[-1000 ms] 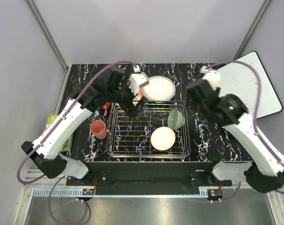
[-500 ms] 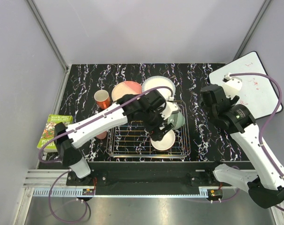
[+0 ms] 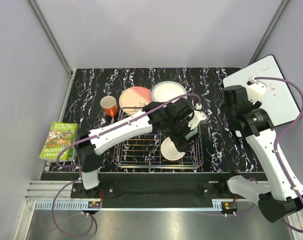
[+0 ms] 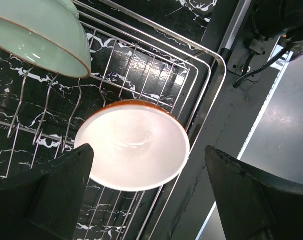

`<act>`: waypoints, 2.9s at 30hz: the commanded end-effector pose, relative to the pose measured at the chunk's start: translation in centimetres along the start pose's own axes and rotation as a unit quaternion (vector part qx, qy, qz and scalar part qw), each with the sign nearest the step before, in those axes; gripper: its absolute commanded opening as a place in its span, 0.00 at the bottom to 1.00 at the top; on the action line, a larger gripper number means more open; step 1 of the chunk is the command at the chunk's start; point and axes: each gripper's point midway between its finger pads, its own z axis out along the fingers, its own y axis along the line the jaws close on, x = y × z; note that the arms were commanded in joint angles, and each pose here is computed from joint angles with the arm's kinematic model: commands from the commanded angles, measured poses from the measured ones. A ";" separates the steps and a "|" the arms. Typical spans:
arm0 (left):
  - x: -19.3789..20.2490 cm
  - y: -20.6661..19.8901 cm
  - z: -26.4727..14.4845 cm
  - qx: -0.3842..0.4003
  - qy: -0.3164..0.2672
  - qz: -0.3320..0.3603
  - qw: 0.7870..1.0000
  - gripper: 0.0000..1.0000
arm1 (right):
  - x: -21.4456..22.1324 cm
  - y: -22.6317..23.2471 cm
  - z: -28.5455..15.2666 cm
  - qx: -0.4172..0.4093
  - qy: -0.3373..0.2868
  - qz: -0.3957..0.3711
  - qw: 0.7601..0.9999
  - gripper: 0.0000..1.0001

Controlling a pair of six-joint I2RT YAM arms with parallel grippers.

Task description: Load the mixed dishes into the dish rack

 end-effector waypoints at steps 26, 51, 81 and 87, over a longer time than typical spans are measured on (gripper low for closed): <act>0.8 -1.2 4.3 0.013 0.040 0.012 0.999 0.61 | 4.2 1.1 7.4 -0.011 0.086 0.048 0.995 0.77; 5.2 1.7 5.4 -0.057 0.103 0.031 0.993 0.04 | 5.0 1.7 8.0 -0.022 0.096 0.046 0.994 0.75; -16.4 -1.9 -6.8 0.168 -0.245 -0.183 0.937 0.00 | 6.8 0.9 9.0 -0.008 0.110 0.025 0.994 0.70; -15.8 -3.9 -8.1 0.221 -0.226 -0.204 0.927 0.00 | 7.0 0.4 9.2 0.005 0.109 0.018 0.994 0.70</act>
